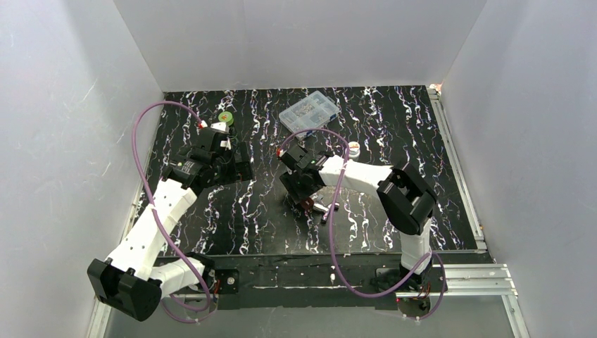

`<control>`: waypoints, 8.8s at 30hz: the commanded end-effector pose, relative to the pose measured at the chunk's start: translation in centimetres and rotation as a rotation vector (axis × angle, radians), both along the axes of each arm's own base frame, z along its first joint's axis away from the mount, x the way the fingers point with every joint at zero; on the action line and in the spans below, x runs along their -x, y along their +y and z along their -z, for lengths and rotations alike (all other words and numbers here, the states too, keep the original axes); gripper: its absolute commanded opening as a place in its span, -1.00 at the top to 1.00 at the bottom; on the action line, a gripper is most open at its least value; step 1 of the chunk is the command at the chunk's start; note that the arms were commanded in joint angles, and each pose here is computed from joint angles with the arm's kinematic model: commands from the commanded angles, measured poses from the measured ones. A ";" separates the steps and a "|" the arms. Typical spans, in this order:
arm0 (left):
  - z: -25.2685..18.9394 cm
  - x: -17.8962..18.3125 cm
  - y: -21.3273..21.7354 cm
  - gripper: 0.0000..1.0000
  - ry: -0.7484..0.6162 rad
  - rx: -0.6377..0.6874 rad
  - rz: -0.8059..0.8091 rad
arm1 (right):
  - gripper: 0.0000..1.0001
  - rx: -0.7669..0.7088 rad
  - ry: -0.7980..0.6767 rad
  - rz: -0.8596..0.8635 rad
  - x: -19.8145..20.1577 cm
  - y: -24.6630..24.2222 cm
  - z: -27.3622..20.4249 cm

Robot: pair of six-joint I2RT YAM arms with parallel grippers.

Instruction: Sort the pills into containers

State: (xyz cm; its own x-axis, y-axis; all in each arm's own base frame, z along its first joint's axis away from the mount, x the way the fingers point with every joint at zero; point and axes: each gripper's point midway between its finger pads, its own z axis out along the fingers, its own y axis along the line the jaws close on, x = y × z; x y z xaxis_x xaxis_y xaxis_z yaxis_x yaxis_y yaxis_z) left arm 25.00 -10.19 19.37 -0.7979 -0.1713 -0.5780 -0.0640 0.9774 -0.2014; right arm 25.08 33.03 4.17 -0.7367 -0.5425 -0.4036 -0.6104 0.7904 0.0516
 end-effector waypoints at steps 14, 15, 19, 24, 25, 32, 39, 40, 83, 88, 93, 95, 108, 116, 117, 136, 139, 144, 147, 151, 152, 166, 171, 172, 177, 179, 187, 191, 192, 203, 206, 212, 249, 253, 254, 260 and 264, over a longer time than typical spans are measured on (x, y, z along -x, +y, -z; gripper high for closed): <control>0.4 0.7 -0.6 -0.97 0.037 0.039 0.028 | 0.11 -0.037 -0.011 0.008 -0.7 1.4 -0.5; 0.5 0.7 -0.7 -0.97 0.040 0.044 0.029 | 0.16 -0.041 -0.006 0.011 -0.7 1.4 -0.5; 1.0 0.9 -1.0 -0.97 0.052 0.068 0.036 | 0.31 -0.088 0.017 0.033 -0.8 1.7 -1.7; 1.6 1.1 -2.1 -0.97 0.072 0.129 0.053 | 0.38 -0.190 0.073 0.069 -1.1 2.1 -4.1; 1.8 1.2 -2.2 -0.97 0.077 0.137 0.053 | 0.40 -0.217 0.091 0.074 -1.1 2.2 -4.7; 1.1 1.0 -3.5 -0.89 0.050 0.247 0.083 | 0.41 -0.390 0.151 0.090 -0.9 2.2 -10.2; -2.7 0.6 -7.0 -0.69 -0.048 0.492 0.204 | 0.41 -0.603 0.158 0.063 -0.5 1.5 -18.5; -3.3 0.4 -7.5 -0.68 -0.061 0.531 0.219 | 0.41 -0.620 0.157 0.054 -0.2 1.4 -19.4; -4.7 -3.6 -15.3 -0.16 0.062 0.864 0.144 | 0.42 -0.550 -0.001 0.099 0.5 1.1 -21.8; -4.8 -3.8 -16.1 -0.07 0.082 0.904 0.145 | 0.42 -0.550 -0.006 0.102 0.4 1.2 -21.8; -4.9 -3.7 -16.4 0.15 0.094 0.923 0.142 | 0.42 -0.550 -0.008 0.102 0.3 1.3 -21.7; -4.8 -3.8 -16.5 0.26 0.096 0.926 0.142 | 0.42 -0.546 -0.008 0.102 0.4 1.3 -21.6; -4.9 -3.0 -16.3 1.00 0.044 0.895 0.221 | 0.42 -0.561 0.020 0.091 0.8 1.1 -21.1; -5.6 -2.0 -16.7 1.00 0.001 0.930 0.327 | 0.39 -0.788 0.152 0.042 1.6 0.7 -23.2; -5.7 -2.0 -16.7 1.00 0.000 0.936 0.331 | 0.35 -0.796 0.156 0.045 1.6 0.5 -23.3; -5.4 -1.3 -16.3 1.00 0.046 0.960 0.330 | -0.53 -0.638 0.034 0.225 0.1 -3.3 -21.0; -4.6 -1.5 -16.2 1.00 0.066 0.946 0.308 | -0.63 -0.599 -0.039 0.216 0.4 -3.0 -21.6; -3.6 -1.6 -16.0 1.00 0.100 0.930 0.274 | -0.82 -0.597 -0.112 0.237 0.6 -3.2 -23.3; -3.4 -1.7 -15.9 1.00 0.111 0.915 0.263 | -0.86 -0.503 -0.160 0.229 0.7 -2.6 -23.0; -3.4 -1.6 -15.8 1.00 0.124 0.907 0.257 | -0.87 -0.411 -0.176 0.206 0.7 -1.4 -21.9; -3.4 -1.6 -15.8 1.00 0.125 0.906 0.257 | -0.87 -0.387 -0.178 0.204 0.7 -1.3 -21.5; -3.8 -1.6 -15.9 1.00 0.127 0.913 0.261 | -0.78 -0.261 -0.214 0.191 0.4 -1.1 -19.5; -3.7 -1.5 -15.9 1.00 0.127 0.908 0.268 | -0.74 -0.234 -0.253 0.229 -0.1 -2.6 -20.1; -3.7 -1.5 -15.8 1.00 0.126 0.905 0.269 | -0.73 -0.236 -0.254 0.237 -0.2 -2.9 -20.1; -3.6 -1.2 -15.6 1.00 0.123 0.894 0.278 | -0.65 -0.272 -0.249 0.257 -0.2 -3.8 -20.7; -3.5 -1.1 -15.5 1.00 0.124 0.893 0.281 | -0.58 -0.287 -0.246 0.257 -0.2 -3.9 -21.0; -3.5 -1.0 -15.5 1.00 0.117 0.900 0.290 | -0.01 -0.353 -0.206 0.247 0.1 -3.9 -21.5; -3.9 -1.0 -15.7 1.00 0.109 0.929 0.293 | 0.18 -0.377 -0.171 0.243 0.3 -3.8 -20.8; -4.4 -1.3 -15.8 1.00 0.086 0.943 0.304 | 0.21 -0.374 -0.162 0.248 0.3 -4.0 -20.4; -4.3 -1.3 -15.9 1.00 0.082 0.956 0.313 | 0.14 -0.402 -0.123 0.252 0.6 -3.9 -19.7; -3.2 -1.3 -15.6 1.00 0.094 0.923 0.304 | 0.05 -0.422 -0.123 0.262 0.3 -4.3 -20.3; -2.2 -1.2 -15.9 1.00 0.103 0.964 0.312 | -0.18 -0.627 -0.013 0.222 0.7 -4.1 -21.4; -5.6 -1.3 -17.0 1.00 0.074 1.146 0.400 | 0.19 -0.968 0.216 0.141 1.4 -4.0 -22.5; -5.5 -1.4 -17.0 1.00 0.079 1.143 0.400 | 0.34 -0.966 0.209 0.157 1.0 -4.2 -22.3; -5.4 -1.3 -17.1 1.00 0.083 1.140 0.403 | 0.41 -0.969 0.213 0.157 0.9 -4.2 -22.4; -5.0 -1.2 -17.0 1.00 0.093 1.134 0.399 | 0.87 -0.967 0.235 0.155 0.8 -3.9 -22.1; -4.4 -1.2 -16.9 0.69 0.101 1.106 0.389 | 0.97 -0.961 0.238 0.161 0.7 -3.9 -21.7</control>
State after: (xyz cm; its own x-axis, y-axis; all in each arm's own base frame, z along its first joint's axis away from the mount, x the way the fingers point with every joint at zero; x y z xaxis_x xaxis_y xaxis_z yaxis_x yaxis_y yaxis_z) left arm 26.59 -27.27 23.97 -0.9356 -0.2996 -0.1866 0.1243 0.2151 -0.9686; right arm 24.14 28.92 25.62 -0.8989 0.0546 -0.4347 -0.3699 0.4371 0.8198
